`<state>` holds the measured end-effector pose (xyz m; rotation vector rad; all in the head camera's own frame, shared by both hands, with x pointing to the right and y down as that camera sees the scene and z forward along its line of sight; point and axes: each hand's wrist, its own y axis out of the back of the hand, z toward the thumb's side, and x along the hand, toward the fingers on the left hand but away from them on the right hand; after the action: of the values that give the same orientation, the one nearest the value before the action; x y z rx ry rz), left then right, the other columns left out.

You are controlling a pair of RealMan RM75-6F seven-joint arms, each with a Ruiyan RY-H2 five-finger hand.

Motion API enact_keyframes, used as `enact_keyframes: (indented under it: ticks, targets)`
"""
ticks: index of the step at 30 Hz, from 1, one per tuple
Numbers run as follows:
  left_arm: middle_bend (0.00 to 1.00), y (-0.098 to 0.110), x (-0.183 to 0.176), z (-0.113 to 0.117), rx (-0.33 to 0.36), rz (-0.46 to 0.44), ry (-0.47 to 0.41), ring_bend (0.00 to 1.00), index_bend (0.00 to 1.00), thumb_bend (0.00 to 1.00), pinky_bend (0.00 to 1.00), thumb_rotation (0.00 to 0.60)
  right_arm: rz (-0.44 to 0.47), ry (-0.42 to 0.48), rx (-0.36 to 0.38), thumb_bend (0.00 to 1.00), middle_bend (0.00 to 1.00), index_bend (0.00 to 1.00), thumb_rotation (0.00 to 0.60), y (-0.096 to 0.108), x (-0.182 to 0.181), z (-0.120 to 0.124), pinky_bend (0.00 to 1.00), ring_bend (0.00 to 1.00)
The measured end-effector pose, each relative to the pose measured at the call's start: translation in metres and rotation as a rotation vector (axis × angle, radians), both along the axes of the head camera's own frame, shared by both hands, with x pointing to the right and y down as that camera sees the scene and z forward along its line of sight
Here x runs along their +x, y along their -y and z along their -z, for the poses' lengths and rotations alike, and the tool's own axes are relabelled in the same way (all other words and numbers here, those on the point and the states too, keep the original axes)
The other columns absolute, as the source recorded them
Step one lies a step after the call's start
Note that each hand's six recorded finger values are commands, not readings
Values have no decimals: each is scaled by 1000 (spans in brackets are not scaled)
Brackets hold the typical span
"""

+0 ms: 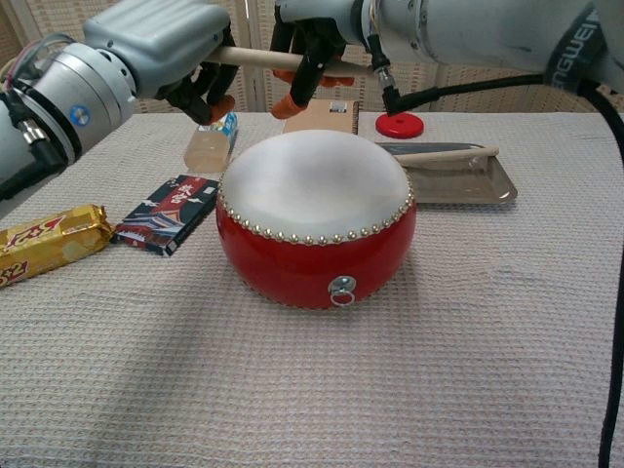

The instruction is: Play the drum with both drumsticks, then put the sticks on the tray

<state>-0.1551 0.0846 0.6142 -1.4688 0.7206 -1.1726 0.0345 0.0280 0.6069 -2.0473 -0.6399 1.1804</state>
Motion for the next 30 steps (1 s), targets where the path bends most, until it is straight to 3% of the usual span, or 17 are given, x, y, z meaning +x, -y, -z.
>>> enact_keyframes:
  ticks: [5, 8, 17, 30]
  targets:
    - [372, 0, 1, 0, -8, -4, -3, 346, 219, 391, 671, 600, 6, -16, 5, 236, 951, 1000, 600, -1, 2, -2, 804, 790]
    - [277, 1, 1, -1, -16, -4, -6, 260, 137, 372, 578, 600, 7, -25, 7, 236, 951, 1000, 600, 0, 3, -3, 803, 790]
    - [199, 5, 2, 1, -24, -4, -16, 182, 50, 368, 489, 600, 24, -79, 19, 238, 951, 1000, 600, -1, 9, -10, 804, 790]
    - [69, 7, -1, 5, -39, -11, -12, 39, 0, 365, 303, 600, 43, -168, 53, 241, 956, 1000, 600, 0, 18, -14, 804, 797]
